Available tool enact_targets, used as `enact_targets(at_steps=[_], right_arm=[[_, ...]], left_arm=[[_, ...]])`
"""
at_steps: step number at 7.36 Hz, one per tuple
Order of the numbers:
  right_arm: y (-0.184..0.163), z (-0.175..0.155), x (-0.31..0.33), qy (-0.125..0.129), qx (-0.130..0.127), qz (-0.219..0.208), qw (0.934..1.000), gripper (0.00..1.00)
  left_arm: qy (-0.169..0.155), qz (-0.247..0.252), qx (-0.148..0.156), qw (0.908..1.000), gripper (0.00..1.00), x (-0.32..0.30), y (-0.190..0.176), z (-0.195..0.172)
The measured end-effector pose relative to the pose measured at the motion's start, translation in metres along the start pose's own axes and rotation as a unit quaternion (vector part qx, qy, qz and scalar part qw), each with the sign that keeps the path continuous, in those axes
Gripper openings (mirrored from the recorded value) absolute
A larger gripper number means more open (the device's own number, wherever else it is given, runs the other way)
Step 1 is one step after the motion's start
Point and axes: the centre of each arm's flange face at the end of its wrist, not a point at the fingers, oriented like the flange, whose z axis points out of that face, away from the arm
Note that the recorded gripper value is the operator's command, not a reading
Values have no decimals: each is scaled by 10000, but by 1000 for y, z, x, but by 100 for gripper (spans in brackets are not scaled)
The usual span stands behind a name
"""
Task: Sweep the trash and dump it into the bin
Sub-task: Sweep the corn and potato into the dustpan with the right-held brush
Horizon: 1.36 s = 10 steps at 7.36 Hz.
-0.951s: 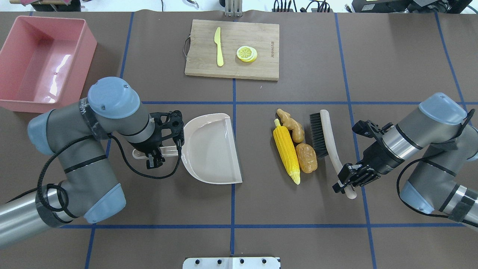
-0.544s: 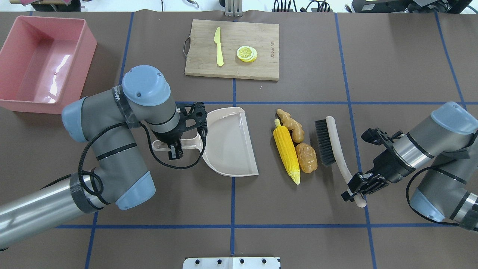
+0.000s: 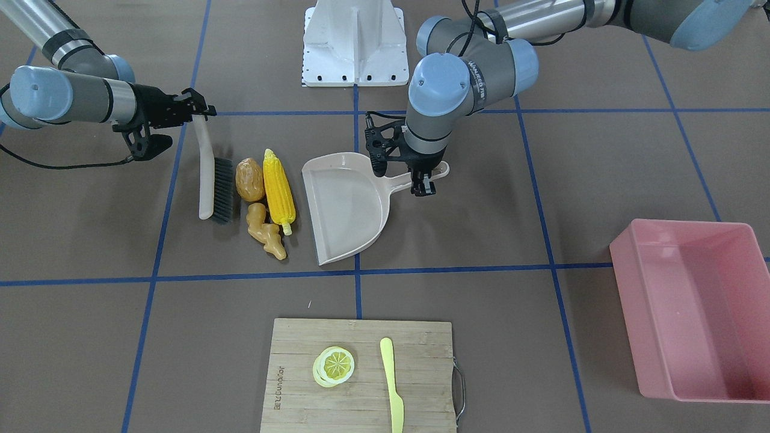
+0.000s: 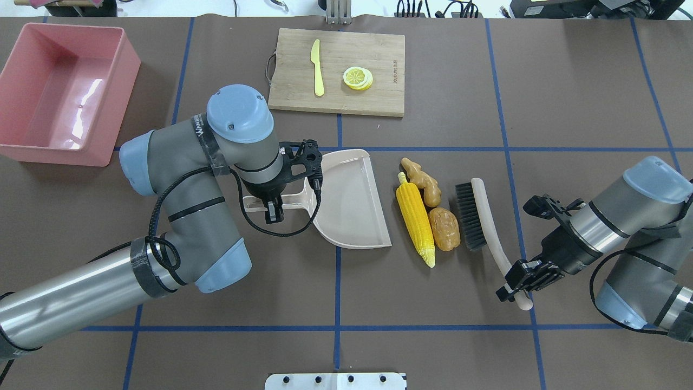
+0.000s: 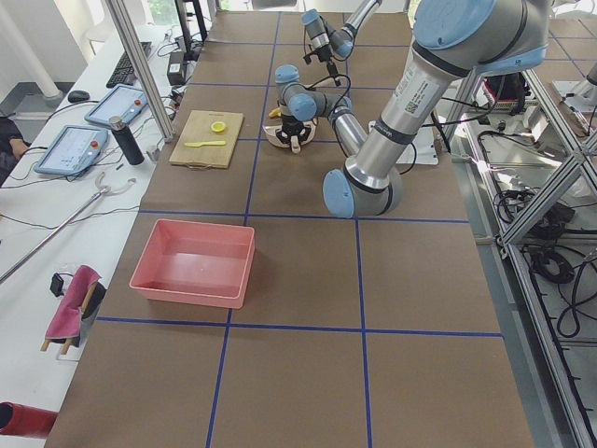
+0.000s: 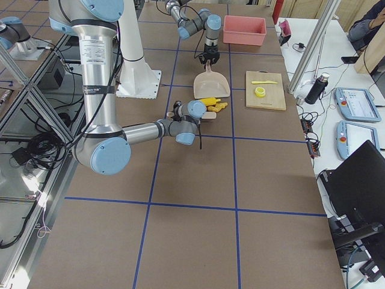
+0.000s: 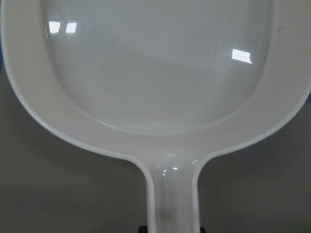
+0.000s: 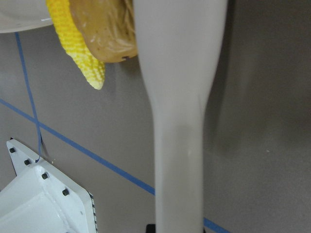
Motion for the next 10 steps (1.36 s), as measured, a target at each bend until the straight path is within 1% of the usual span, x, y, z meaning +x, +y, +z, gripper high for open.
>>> enact_targets(at_steps=[2,4,7,10], right_arm=[[-3,8,-11,-23,-25,-22,10000,0],[-11,20,-34,-90,-73,33,9999,0],[-21,28,-59,-173,-31,92,9998,0],[-32,48,-95,-266,24,166,9995,0]], left_arm=[[3,10,19,10000,0,1,-7,-3],[46,38,-6,10000,0,7,-9,2],[99,87,-33,9999,0,16,-10,9],[107,117,-40,9999,0,16,-9,10]])
